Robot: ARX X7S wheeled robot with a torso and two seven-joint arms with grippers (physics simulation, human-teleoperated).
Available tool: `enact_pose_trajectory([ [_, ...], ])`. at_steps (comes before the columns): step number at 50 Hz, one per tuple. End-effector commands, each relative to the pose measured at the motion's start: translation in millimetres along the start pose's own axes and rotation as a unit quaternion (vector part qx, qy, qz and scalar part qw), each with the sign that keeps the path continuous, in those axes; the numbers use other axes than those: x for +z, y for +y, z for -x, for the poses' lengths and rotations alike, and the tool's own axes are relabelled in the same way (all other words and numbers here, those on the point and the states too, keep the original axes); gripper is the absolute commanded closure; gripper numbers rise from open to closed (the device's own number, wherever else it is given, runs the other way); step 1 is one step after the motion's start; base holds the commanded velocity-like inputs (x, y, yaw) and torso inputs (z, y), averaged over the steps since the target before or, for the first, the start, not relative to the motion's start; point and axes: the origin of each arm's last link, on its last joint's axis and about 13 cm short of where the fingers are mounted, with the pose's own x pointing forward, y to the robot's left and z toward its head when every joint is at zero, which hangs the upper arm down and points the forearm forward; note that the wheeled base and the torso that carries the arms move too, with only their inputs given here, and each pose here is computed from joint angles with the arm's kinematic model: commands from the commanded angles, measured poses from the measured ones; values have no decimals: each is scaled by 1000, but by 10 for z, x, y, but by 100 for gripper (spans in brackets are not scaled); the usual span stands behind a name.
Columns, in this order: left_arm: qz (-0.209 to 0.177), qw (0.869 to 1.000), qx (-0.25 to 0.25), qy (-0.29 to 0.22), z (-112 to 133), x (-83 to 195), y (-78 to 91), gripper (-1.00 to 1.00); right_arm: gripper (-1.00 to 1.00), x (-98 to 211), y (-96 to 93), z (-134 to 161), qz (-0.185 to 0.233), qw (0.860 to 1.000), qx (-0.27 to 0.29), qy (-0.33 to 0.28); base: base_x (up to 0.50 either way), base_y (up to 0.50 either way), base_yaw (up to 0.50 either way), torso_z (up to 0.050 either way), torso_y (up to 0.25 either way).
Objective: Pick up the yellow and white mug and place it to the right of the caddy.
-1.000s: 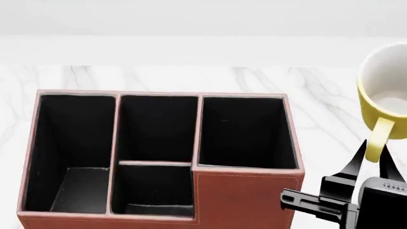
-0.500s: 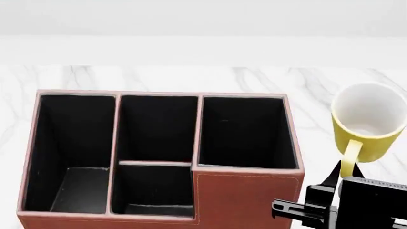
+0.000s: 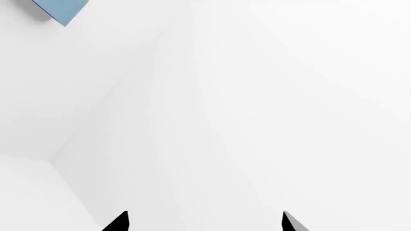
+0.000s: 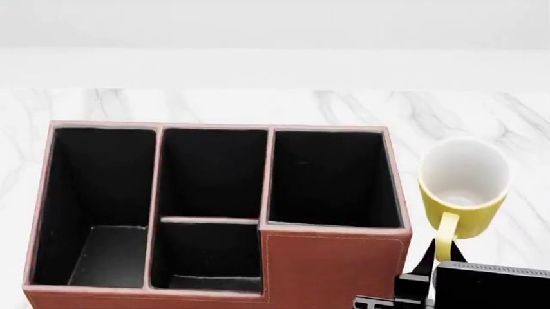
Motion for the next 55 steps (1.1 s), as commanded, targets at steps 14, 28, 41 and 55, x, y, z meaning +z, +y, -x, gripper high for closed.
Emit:
enact_pose_trajectory([
  [14,-3,1000,-2,-2,-2,-1,6,-100,100,-133,-105,-19,-34,999,-13,1,0,0,0,0,0],
  [28,-3,1000,-3,-3,-5,0,7,-100,100,-332,-68,-59,-25,999,-1,21,0,0,0,0,1],
  [41,-3,1000,-3,-4,-8,1,3,-100,100,-503,-79,-120,-29,998,-11,49,0,0,0,0,1],
  [55,-2,1000,-3,-4,-3,1,7,-100,100,-652,-24,-170,-25,997,0,74,0,0,0,0,1],
])
